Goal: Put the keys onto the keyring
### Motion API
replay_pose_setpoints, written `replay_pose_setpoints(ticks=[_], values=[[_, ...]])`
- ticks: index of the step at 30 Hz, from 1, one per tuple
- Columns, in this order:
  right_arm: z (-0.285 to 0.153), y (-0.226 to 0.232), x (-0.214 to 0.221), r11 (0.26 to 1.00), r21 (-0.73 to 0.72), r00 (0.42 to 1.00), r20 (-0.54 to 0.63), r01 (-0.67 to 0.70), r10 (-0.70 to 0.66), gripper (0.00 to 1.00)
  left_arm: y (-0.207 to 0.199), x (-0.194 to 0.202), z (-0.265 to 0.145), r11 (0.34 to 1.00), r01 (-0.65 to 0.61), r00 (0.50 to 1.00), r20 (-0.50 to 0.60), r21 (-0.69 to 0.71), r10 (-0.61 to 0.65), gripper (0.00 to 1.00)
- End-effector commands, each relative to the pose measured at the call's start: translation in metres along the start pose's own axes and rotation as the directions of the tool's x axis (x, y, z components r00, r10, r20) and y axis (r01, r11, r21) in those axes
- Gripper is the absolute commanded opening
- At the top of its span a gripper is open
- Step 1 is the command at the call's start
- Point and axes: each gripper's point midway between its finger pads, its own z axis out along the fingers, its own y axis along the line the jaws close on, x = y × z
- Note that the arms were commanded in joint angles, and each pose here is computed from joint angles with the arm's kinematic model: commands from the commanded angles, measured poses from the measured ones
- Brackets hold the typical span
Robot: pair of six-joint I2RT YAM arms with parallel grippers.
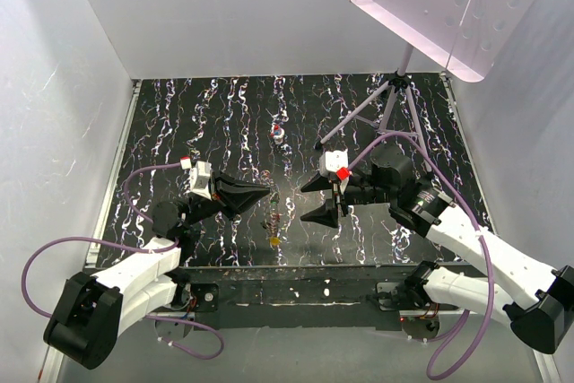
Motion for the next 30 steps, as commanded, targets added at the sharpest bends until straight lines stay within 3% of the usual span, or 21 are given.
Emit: replay_pose_setpoints(ticks=[1,30], values=[[0.0,-0.0008,-0.0138,0.999,-0.007,0.998,0.047,0.04,-0.04,0.74,-0.0051,-0.0114,0.0003,0.999,-0.04,0.998,0.042,0.015,0.04,0.0],[0.0019,-0.0028,-0.0183,0.999,-0.005,0.998,0.057,0.039,-0.038,0.74,-0.0035,-0.0138,0.0023,0.999,-0.046,0.998,0.047,0.013,0.046,0.0]])
